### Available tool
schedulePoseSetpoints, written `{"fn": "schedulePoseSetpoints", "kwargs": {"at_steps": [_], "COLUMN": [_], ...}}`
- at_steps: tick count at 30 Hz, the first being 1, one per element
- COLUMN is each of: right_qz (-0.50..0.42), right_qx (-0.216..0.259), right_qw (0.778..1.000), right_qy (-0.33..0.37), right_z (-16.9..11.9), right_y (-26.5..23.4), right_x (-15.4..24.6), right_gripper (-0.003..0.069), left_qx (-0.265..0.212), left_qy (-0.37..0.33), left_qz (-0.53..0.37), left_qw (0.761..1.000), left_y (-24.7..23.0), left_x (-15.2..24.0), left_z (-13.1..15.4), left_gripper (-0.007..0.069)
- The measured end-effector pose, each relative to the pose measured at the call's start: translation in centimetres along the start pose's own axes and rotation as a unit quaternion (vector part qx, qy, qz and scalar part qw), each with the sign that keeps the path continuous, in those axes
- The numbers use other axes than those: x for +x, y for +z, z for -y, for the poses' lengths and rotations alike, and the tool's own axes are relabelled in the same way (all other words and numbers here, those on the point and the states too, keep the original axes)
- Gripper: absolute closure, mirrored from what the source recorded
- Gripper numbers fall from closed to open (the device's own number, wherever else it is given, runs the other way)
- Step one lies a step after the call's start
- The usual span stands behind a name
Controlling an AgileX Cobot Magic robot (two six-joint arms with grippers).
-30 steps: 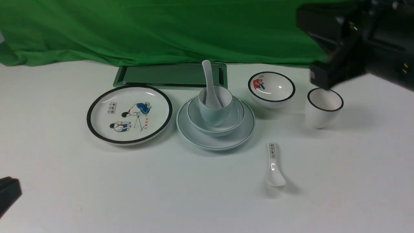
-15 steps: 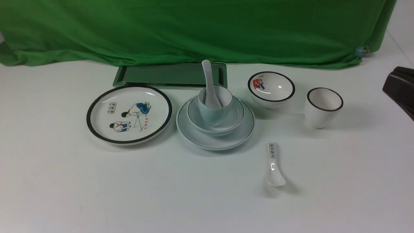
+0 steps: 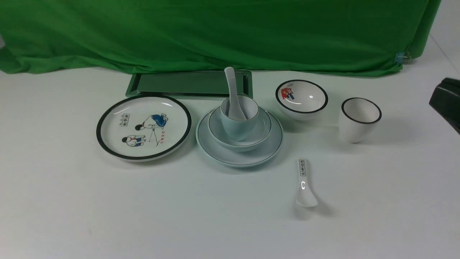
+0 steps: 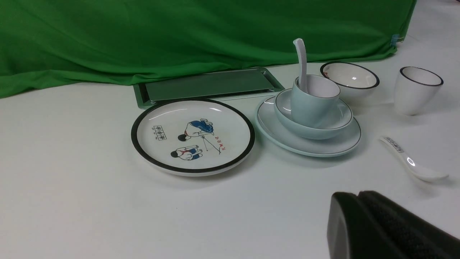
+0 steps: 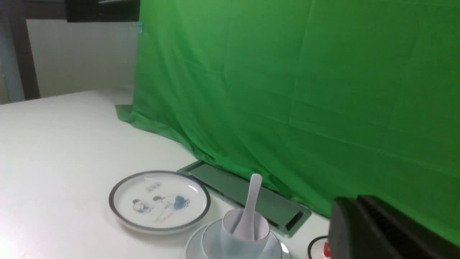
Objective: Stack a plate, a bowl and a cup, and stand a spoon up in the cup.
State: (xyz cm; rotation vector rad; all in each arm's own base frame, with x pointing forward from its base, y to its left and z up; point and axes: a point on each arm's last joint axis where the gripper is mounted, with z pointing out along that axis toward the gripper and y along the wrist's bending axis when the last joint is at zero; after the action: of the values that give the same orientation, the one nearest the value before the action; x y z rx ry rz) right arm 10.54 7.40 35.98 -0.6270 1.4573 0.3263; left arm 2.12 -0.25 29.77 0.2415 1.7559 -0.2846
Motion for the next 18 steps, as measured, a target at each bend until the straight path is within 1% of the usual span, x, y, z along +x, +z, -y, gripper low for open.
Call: {"fn": "schedulePoseSetpoints", "kwargs": {"at_steps": [1,5,9,10,11,12,15,18], "right_qz": [0.000,-0.001,-0.018,-0.014,-0.023,-0.030,-0.064,-0.095], "right_qx": [0.005,0.048,0.142,0.148,0.183,0.207,0.268,0.307], "right_qw": [1.000,0.999,0.989,0.989,0.983,0.977,0.960,0.945], "right_qy": [0.000,0.014,0.026,0.028,0.026,0.028,0.050,0.067], "right_z": [-0.1,0.1,0.5,0.6,0.6,0.6,0.6,0.4], "right_y": [-0.3,-1.8,-4.5,-4.6,-5.5,-6.0,-7.2,-7.9], "right_x": [1.1,4.8,9.9,9.8,11.3,12.3,15.0,16.8], "right_gripper": [0.0648,0.0648,0.0648,0.0648,0.0648,0.0648,0.0648,0.0648], "left_qx": [0.000,-0.001,-0.001,-0.001,-0.001,-0.001,-0.001,-0.001], "left_qy": [0.000,0.002,0.002,0.002,0.002,0.002,0.002,0.002], "left_qz": [0.000,0.000,0.000,0.000,0.000,0.000,0.000,0.000], "left_qw": [1.000,1.000,1.000,1.000,1.000,1.000,1.000,1.000], "left_y": [0.0,0.0,0.0,0.0,0.0,0.0,0.0,0.0], "left_x": [0.0,0.0,0.0,0.0,0.0,0.0,0.0,0.0], "left_z": [0.0,0.0,0.0,0.0,0.0,0.0,0.0,0.0], "left_gripper": [0.0657,0.0657,0.0657,0.0657,0.0657,0.0657,0.0657,0.0656]}}
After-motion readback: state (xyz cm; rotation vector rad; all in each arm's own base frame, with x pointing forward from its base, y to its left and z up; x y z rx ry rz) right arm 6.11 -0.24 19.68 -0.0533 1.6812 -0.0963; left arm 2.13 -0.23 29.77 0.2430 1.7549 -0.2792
